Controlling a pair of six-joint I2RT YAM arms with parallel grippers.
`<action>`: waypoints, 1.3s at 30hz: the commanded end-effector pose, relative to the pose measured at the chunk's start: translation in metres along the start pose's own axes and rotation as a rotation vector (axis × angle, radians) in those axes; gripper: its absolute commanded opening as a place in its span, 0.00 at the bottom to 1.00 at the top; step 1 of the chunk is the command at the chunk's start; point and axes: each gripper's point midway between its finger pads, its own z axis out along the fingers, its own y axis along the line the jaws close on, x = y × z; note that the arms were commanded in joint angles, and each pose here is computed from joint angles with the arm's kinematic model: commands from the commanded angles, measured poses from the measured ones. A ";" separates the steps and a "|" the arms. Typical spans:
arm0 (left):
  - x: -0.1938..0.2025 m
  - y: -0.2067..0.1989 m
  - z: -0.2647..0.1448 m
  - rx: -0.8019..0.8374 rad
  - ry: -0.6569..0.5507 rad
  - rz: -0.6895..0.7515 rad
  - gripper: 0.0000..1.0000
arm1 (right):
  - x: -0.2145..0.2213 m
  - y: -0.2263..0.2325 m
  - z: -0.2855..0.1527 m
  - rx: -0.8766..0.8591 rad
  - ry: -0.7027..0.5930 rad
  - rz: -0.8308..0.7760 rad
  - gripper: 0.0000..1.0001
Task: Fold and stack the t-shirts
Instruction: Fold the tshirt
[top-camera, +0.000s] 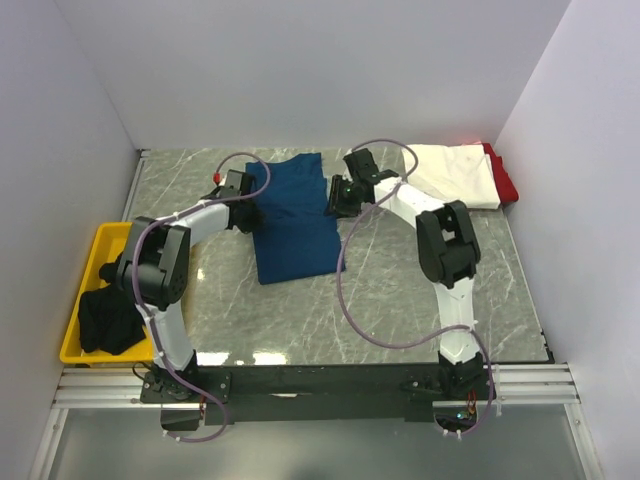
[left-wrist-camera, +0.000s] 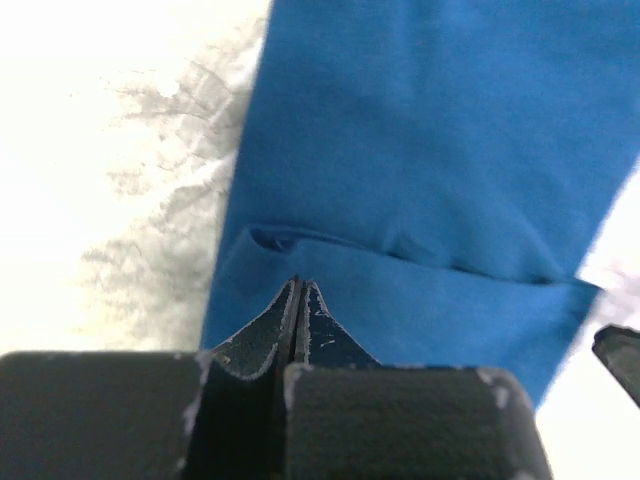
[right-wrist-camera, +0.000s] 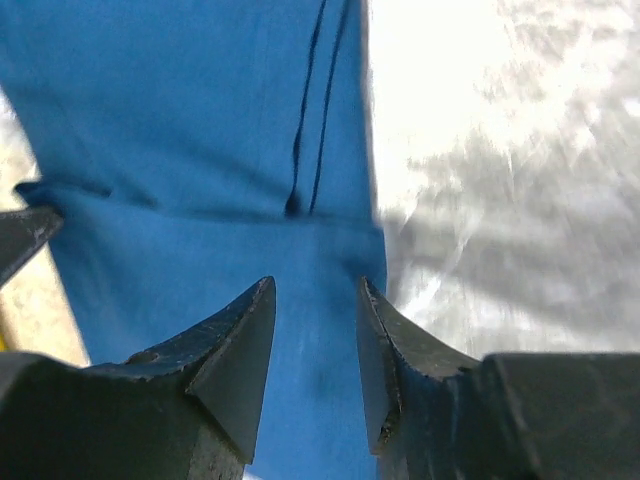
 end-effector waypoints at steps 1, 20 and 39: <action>-0.026 -0.029 -0.037 0.114 -0.073 0.010 0.01 | -0.034 0.029 -0.056 -0.052 -0.155 -0.035 0.45; 0.054 -0.004 -0.058 0.158 0.005 -0.011 0.01 | 0.056 -0.012 0.006 0.066 0.023 0.021 0.38; 0.089 0.044 -0.115 0.200 -0.026 -0.053 0.19 | 0.074 0.000 -0.070 -0.050 -0.069 0.039 0.50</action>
